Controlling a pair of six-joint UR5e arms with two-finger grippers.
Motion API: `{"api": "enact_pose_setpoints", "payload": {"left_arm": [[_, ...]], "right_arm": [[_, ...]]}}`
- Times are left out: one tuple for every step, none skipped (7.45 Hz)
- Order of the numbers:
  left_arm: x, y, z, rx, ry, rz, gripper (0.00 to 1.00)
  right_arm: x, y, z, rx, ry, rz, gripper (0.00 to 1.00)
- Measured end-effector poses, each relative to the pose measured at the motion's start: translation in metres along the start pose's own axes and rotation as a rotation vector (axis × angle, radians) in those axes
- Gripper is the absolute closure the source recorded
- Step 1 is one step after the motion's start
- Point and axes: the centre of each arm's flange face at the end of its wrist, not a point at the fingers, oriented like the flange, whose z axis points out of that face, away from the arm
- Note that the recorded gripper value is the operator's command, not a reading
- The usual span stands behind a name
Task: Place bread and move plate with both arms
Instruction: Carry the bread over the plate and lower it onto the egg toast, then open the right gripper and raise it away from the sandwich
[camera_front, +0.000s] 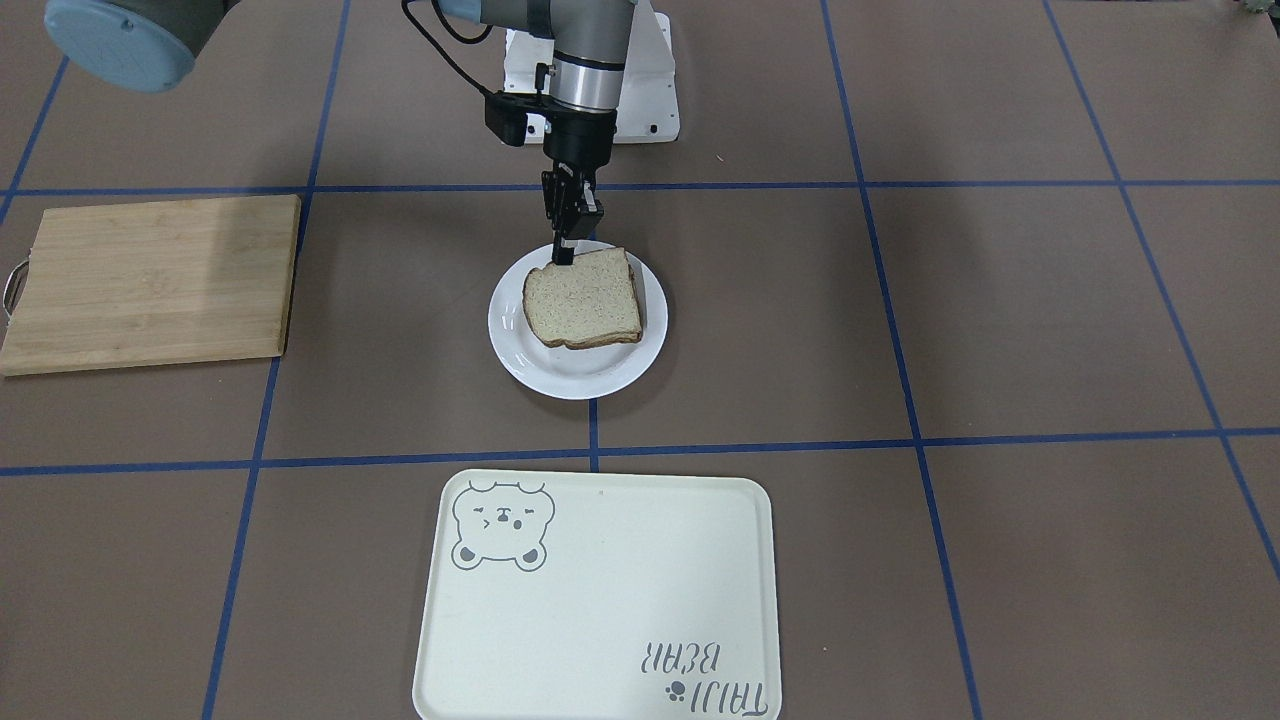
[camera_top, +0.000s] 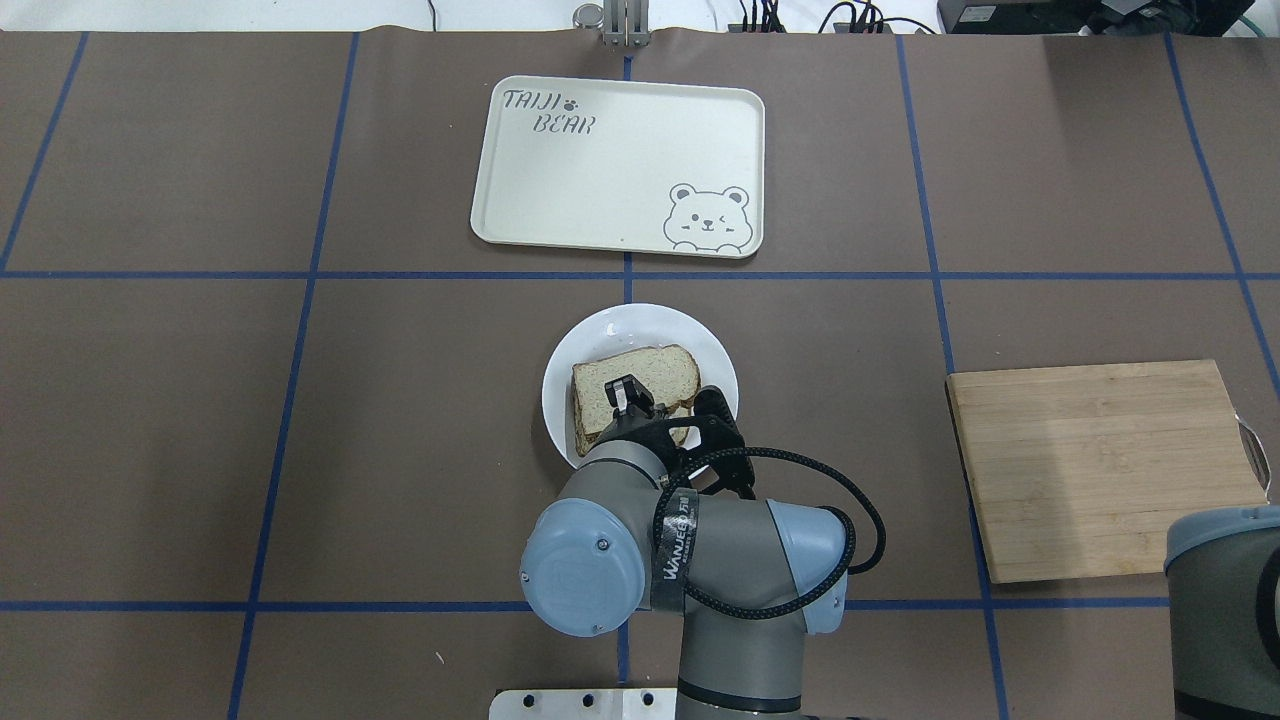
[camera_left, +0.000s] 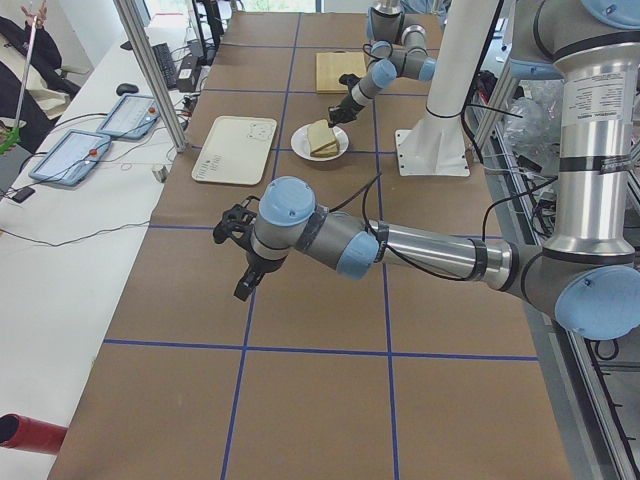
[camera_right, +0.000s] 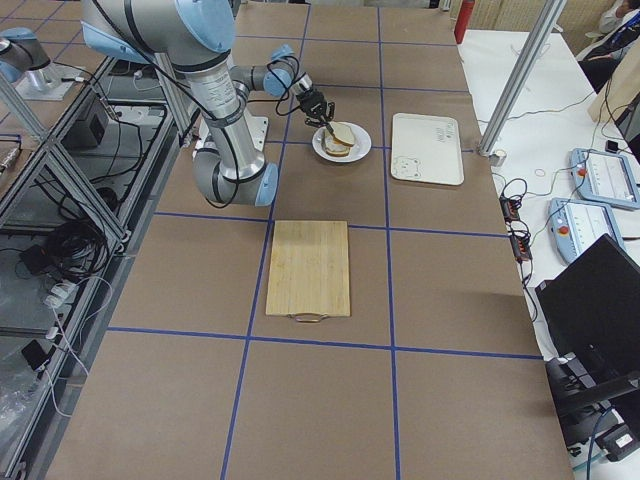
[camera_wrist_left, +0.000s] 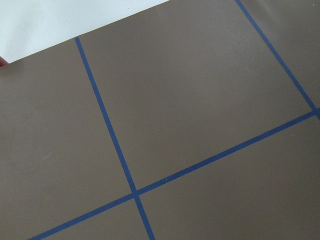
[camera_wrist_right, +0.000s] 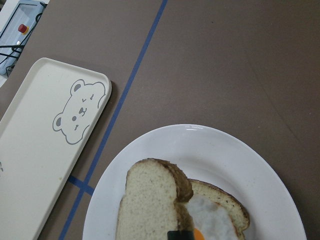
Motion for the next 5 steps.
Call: {"api": "enact_pose_setpoints", "payload": {"left_arm": [[0.0, 0.0, 0.0, 0.0, 0.0, 0.0, 0.02], [0.0, 0.0, 0.0, 0.0, 0.0, -0.001, 0.02], [0.0, 0.0, 0.0, -0.001, 0.0, -0.001, 0.02], [0.0, 0.001, 0.0, -0.001, 0.0, -0.001, 0.02], [0.0, 0.001, 0.0, -0.001, 0.0, -0.002, 0.02]], "right_arm": [[0.004, 0.0, 0.001, 0.006, 0.01, -0.031, 0.0], [0.008, 0.0, 0.002, 0.016, 0.02, -0.061, 0.0], [0.008, -0.003, 0.0, 0.02, 0.027, -0.1, 0.0], [0.006, -0.01, -0.009, 0.005, 0.029, -0.157, 0.0], [0.0, -0.026, -0.022, -0.023, 0.026, -0.223, 0.0]]}}
